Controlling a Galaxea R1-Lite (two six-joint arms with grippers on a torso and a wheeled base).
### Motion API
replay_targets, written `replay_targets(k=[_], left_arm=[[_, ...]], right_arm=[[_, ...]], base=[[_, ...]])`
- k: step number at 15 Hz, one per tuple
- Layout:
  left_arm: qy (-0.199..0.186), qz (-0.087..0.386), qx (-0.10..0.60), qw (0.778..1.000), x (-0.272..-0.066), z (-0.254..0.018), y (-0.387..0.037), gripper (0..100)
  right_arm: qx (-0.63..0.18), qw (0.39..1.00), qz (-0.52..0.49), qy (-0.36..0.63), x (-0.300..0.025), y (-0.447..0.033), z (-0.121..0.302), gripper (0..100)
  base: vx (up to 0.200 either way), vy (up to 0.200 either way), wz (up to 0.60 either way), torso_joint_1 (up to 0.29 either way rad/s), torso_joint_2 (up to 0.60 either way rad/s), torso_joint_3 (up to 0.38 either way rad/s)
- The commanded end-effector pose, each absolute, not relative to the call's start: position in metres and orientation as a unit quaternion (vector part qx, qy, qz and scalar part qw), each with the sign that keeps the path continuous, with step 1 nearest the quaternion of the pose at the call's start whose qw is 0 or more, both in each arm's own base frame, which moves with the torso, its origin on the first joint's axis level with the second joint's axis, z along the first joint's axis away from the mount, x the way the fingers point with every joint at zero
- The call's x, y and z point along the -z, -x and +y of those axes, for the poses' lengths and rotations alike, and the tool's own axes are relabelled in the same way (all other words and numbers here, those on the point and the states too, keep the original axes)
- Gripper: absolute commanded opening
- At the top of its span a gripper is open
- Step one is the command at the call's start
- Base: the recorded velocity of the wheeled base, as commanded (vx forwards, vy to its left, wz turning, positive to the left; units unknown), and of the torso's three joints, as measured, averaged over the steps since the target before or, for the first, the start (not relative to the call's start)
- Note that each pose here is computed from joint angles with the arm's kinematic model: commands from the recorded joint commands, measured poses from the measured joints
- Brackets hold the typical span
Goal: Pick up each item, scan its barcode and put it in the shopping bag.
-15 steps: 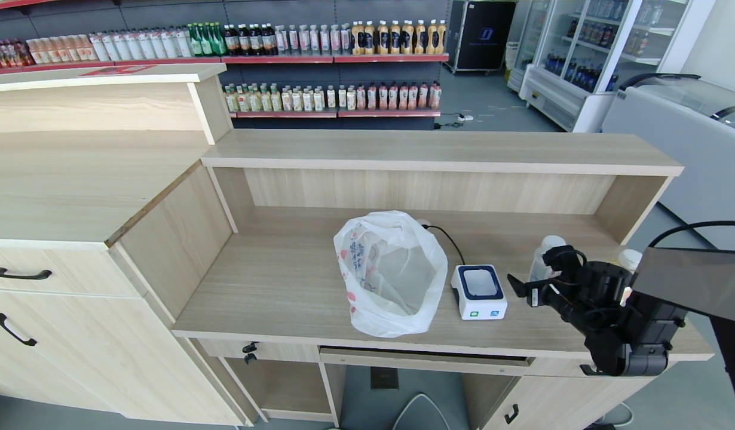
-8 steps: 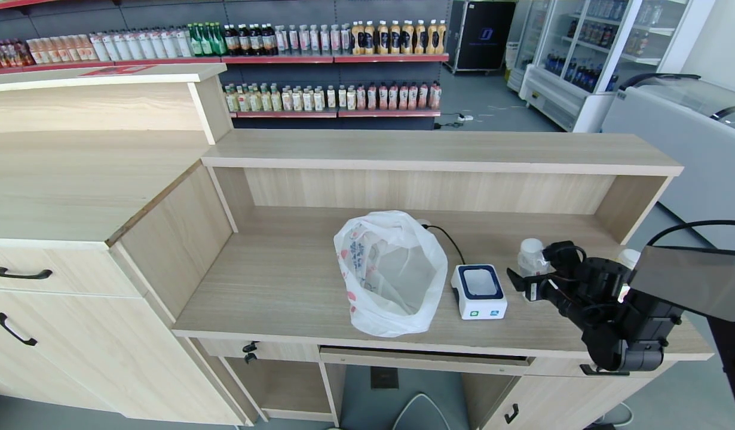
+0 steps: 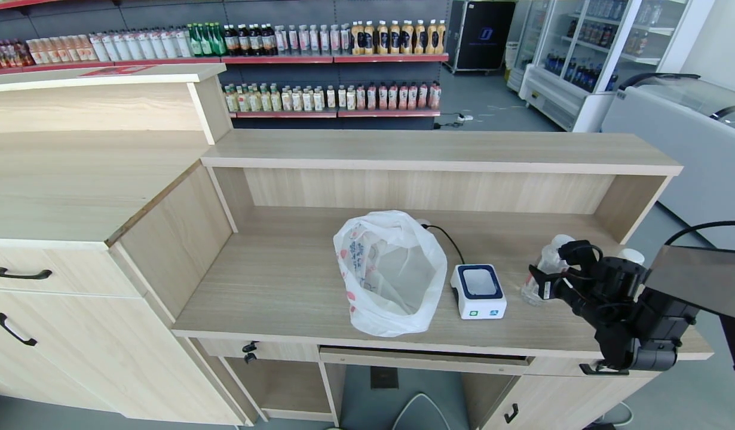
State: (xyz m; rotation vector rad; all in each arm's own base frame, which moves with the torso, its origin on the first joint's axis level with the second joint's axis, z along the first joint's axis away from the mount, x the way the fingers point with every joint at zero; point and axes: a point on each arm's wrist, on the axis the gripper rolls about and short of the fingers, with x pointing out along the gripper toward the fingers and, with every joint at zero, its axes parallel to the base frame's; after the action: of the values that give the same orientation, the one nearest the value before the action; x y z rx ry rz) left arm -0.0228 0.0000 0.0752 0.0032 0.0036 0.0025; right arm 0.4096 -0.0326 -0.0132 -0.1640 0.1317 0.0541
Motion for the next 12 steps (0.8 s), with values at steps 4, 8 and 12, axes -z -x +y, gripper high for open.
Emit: replay_targets(k=[4, 8, 12], left_arm=[[-0.002, 0.002, -0.002, 1.0, -0.075, 0.0, 0.023, 100], [-0.002, 0.002, -0.002, 1.0, -0.075, 0.0, 0.023, 100], [-0.002, 0.002, -0.002, 1.0, -0.075, 0.0, 0.023, 100]], right_arm=[[-0.03, 0.994, 0.064, 0.082, 0.02, -0.41, -0.035, 0], [-0.029, 0.994, 0.055, 0.085, 0.024, -0.421, -0.036, 0], [-0.028, 0.995, 0.054, 0.084, 0.028, -0.423, -0.038, 0]], base=[[0.0, 0.0, 0.0, 0.0, 0.0, 0.0], [0.0, 0.0, 0.0, 0.0, 0.0, 0.0], [0.0, 0.0, 0.0, 0.0, 0.0, 0.0]])
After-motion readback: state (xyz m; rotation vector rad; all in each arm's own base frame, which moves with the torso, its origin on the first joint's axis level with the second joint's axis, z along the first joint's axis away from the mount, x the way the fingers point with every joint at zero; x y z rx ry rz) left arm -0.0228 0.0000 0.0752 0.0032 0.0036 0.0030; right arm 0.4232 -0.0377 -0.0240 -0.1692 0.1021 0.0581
